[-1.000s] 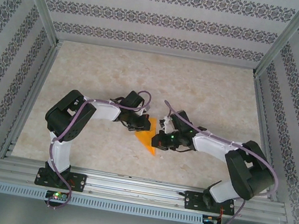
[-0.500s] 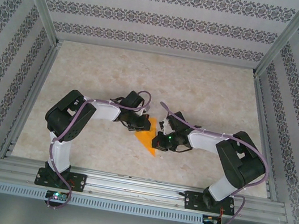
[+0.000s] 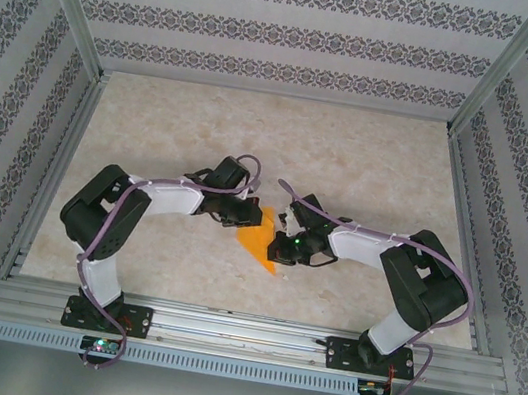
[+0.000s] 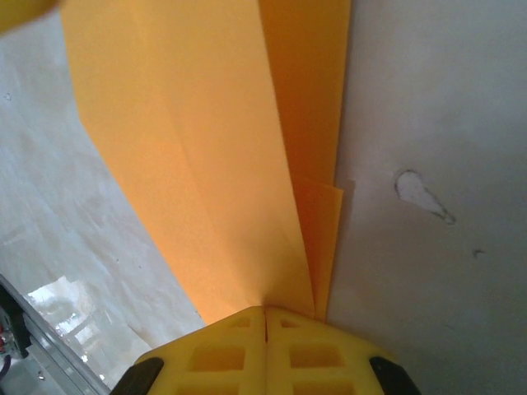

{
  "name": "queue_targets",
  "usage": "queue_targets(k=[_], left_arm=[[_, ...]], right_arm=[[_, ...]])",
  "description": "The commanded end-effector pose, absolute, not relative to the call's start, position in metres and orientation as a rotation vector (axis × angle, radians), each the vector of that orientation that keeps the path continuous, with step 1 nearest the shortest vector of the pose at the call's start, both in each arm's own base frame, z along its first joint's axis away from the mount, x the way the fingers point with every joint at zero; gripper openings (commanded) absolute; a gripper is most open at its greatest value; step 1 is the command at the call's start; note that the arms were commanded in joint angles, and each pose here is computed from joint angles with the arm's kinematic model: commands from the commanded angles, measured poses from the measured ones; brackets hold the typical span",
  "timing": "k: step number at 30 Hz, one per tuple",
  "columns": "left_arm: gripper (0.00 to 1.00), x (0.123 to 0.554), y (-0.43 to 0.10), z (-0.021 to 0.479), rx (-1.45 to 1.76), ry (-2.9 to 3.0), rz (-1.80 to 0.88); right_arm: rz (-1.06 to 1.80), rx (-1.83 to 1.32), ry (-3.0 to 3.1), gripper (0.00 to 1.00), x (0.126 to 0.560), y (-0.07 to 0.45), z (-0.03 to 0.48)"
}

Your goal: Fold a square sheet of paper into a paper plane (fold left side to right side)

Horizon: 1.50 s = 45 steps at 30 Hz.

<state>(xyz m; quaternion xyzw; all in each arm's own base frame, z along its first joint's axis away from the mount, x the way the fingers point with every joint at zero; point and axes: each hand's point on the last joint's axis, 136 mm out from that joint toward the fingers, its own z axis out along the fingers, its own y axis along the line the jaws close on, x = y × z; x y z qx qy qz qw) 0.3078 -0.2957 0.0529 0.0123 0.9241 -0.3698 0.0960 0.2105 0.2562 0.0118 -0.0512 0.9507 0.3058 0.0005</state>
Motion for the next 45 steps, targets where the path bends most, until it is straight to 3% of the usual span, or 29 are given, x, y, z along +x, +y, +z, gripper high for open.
queue_targets(k=[1, 8, 23, 45], left_arm=[[0.0, 0.297, -0.292, 0.054, 0.014, 2.742, -1.139], [0.0, 0.275, -0.31, 0.048, 0.052, 2.738, -1.243], [0.0, 0.283, -0.326, 0.037, 0.066, 2.738, -1.253], [0.0, 0.305, -0.28, -0.01, -0.094, 2.839, -1.01]], right_arm=[[0.548, -0.099, 3.172, 0.0, 0.188, 0.207, -0.036], [0.532, -0.094, 3.178, 0.0, 0.187, 0.206, -0.038], [0.497, -0.098, 3.193, 0.0, 0.184, 0.204, -0.04], [0.391, -0.121, 3.243, 0.0, 0.175, 0.192, -0.042]])
